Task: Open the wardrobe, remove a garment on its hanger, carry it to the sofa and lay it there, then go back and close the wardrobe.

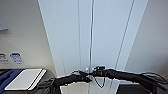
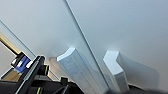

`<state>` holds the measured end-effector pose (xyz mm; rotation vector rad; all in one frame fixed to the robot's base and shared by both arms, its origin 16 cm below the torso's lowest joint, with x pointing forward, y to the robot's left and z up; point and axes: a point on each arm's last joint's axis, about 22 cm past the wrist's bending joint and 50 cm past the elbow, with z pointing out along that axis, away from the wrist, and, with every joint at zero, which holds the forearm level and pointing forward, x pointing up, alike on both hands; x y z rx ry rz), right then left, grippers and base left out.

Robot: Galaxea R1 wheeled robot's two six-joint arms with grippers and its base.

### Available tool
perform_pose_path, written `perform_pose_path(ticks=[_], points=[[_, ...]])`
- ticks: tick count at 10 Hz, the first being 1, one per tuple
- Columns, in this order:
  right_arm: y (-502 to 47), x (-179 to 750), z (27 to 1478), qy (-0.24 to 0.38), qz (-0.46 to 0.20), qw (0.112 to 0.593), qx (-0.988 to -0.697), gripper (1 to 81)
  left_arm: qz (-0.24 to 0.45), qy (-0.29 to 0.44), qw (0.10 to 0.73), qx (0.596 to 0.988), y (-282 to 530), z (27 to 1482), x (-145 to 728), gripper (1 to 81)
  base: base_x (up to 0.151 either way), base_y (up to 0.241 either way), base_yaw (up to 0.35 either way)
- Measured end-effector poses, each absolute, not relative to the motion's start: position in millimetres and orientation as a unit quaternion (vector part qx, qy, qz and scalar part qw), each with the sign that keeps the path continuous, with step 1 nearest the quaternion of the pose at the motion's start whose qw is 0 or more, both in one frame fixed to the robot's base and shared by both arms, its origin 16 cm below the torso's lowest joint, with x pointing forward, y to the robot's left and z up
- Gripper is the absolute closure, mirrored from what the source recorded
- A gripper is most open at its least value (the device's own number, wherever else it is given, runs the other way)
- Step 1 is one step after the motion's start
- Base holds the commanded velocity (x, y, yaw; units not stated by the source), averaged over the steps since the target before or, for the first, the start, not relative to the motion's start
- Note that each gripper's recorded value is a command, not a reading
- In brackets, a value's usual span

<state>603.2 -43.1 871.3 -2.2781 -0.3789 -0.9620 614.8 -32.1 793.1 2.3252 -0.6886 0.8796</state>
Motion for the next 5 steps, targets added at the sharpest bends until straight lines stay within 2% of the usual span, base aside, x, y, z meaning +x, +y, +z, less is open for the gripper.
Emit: perform_pose_path(ticks=[5], points=[[-39,584,870,-0.161,-0.362,0.329,-0.857,1.0,0.325,-0.277,0.286,0.858,-41,797,603,1.0,0.0,0.0,0.0]])
